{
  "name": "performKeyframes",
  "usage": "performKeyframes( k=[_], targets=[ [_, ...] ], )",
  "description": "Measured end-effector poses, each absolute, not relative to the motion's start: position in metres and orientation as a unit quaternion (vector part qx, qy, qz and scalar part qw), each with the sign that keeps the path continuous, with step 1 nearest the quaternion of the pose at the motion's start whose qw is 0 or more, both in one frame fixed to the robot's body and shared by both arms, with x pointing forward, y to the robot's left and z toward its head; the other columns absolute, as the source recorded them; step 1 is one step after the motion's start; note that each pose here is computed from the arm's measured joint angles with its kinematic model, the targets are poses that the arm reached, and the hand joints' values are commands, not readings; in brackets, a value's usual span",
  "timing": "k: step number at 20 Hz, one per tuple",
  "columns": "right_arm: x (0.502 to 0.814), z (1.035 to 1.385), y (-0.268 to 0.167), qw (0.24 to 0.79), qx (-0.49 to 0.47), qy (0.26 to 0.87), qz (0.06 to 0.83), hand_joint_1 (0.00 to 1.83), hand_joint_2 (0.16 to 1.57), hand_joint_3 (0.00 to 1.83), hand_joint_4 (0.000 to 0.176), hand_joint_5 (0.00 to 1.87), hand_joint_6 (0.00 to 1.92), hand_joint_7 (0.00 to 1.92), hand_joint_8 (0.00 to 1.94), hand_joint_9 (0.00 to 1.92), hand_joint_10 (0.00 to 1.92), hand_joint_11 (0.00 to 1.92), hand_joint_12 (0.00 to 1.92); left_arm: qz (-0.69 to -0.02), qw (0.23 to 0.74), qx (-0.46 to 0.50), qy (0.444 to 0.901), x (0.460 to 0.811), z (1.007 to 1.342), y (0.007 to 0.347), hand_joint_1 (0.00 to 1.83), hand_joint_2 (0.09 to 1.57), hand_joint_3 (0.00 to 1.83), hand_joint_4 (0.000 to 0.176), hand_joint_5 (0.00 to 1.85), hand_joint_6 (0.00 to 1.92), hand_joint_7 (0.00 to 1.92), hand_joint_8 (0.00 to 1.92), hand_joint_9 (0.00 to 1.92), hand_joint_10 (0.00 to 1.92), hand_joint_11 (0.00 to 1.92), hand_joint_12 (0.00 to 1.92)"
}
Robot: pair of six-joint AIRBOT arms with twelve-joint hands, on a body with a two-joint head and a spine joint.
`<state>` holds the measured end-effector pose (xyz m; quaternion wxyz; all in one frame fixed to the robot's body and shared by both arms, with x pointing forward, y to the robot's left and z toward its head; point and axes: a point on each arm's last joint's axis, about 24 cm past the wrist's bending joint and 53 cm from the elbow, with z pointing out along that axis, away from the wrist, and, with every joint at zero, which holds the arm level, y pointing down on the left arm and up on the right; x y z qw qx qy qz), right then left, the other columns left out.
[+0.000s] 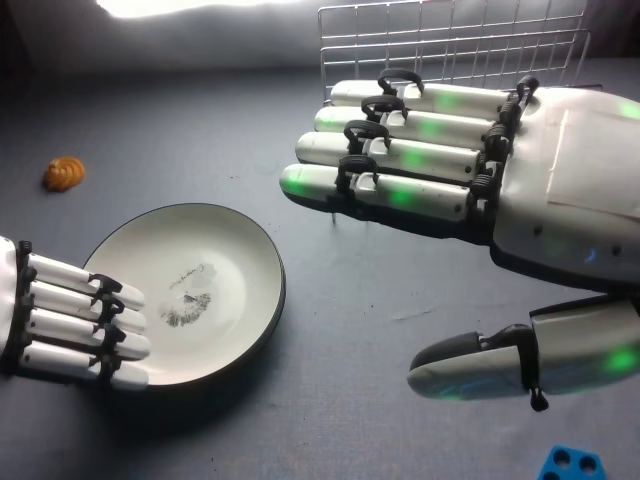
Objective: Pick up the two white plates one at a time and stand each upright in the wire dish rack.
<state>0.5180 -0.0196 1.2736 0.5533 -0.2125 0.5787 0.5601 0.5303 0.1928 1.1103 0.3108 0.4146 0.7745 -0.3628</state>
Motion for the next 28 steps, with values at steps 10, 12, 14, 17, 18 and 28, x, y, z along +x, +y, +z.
performKeyframes(
  k=[10,12,14,17,18,28],
  targets=[
    [0.53,1.277,-0.028,0.539,-0.177,0.583,0.581,0.87,0.97,0.0,0.0,0.0,0.0,0.0,0.0,0.0,0.0,0.0,0.0,-0.339,0.326,0.4,0.787,0.563,1.095,0.197,0.0,1.0,0.01,0.0,0.0,0.0,0.0,0.0,0.0,0.0,0.0,0.0],
    [0.53,1.277,-0.027,0.541,-0.179,0.581,0.581,1.04,0.94,0.0,0.0,0.0,0.0,0.0,0.0,0.0,0.0,0.0,0.0,-0.332,0.329,0.398,0.789,0.569,1.094,0.201,0.0,0.99,0.0,0.0,0.0,0.0,0.0,0.0,0.0,0.0,0.0,0.0],
    [0.529,1.277,-0.027,0.544,-0.181,0.58,0.579,1.07,0.95,0.0,0.0,0.0,0.0,0.0,0.0,0.0,0.0,0.02,0.01,-0.33,0.33,0.397,0.79,0.573,1.092,0.2,0.0,1.0,0.0,0.0,0.0,0.0,0.0,0.0,0.0,0.0,0.0,0.0],
    [0.529,1.277,-0.027,0.547,-0.185,0.579,0.576,1.05,1.03,0.01,0.0,0.0,0.0,0.0,0.0,0.0,0.0,0.02,0.02,-0.33,0.332,0.395,0.791,0.578,1.089,0.198,0.0,1.0,0.0,0.0,0.0,0.0,0.0,0.0,0.0,0.0,0.0,0.0],
    [0.53,1.277,-0.027,0.548,-0.186,0.578,0.574,1.04,0.98,0.0,0.0,0.0,0.0,0.0,0.0,0.0,0.0,0.0,0.01,-0.328,0.332,0.395,0.791,0.581,1.087,0.199,0.0,1.0,0.0,0.0,0.0,0.0,0.0,0.0,0.0,0.0,0.0,0.0],
    [0.529,1.274,-0.025,0.559,-0.2,0.577,0.562,1.13,0.9,0.0,0.0,0.01,0.0,0.0,0.0,0.02,0.0,0.0,0.51,-0.302,0.331,0.385,0.807,0.599,1.073,0.217,0.0,1.01,0.01,0.0,0.0,0.0,0.0,0.0,0.0,0.0,0.0,0.0]
  ],
)
